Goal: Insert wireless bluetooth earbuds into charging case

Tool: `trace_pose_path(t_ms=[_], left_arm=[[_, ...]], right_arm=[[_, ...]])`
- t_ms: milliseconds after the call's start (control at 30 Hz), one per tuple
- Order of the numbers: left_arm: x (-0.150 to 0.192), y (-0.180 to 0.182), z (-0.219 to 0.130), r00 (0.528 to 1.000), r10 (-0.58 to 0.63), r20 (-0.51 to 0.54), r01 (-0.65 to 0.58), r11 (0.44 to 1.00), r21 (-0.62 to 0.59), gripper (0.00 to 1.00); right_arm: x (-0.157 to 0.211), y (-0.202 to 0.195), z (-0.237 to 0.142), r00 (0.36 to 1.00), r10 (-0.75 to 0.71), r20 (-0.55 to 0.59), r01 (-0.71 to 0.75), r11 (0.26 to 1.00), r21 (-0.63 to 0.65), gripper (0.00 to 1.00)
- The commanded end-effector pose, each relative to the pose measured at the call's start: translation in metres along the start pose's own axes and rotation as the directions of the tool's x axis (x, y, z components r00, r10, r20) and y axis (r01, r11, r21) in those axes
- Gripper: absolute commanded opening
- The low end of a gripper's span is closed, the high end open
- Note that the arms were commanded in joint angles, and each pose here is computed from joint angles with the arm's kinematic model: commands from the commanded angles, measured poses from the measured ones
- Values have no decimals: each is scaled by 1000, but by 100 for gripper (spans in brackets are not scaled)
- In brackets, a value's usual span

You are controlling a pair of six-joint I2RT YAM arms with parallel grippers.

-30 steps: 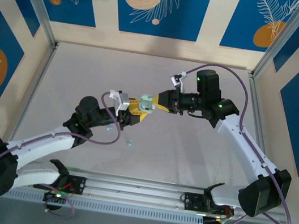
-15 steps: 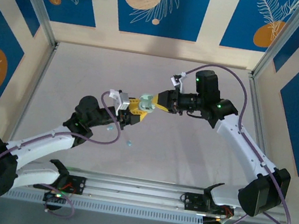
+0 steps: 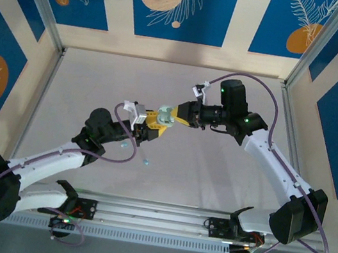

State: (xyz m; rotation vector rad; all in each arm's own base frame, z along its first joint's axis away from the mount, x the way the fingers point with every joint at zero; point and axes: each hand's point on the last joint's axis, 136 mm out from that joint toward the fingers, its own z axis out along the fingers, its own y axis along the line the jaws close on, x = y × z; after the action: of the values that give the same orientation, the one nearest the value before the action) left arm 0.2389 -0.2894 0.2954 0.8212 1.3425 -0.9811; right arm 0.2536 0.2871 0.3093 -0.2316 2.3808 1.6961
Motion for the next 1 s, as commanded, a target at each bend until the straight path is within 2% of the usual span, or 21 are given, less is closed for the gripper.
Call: trace_pose_path(t_ms=[0, 367, 967], left_arm=[[-27, -10, 3, 997, 26, 76, -30, 999, 42, 27], [-29, -9, 1, 996, 30, 88, -33, 999, 30, 27], [-26, -8, 2, 996, 30, 79, -32, 999, 26, 27]], right_arm=[[1, -3, 5, 1000, 9, -2, -9, 1000, 3, 21], [4, -14, 0, 1000, -12, 9, 11, 995, 96, 27], [6, -6, -7, 999, -37, 24, 35, 995, 95, 34]])
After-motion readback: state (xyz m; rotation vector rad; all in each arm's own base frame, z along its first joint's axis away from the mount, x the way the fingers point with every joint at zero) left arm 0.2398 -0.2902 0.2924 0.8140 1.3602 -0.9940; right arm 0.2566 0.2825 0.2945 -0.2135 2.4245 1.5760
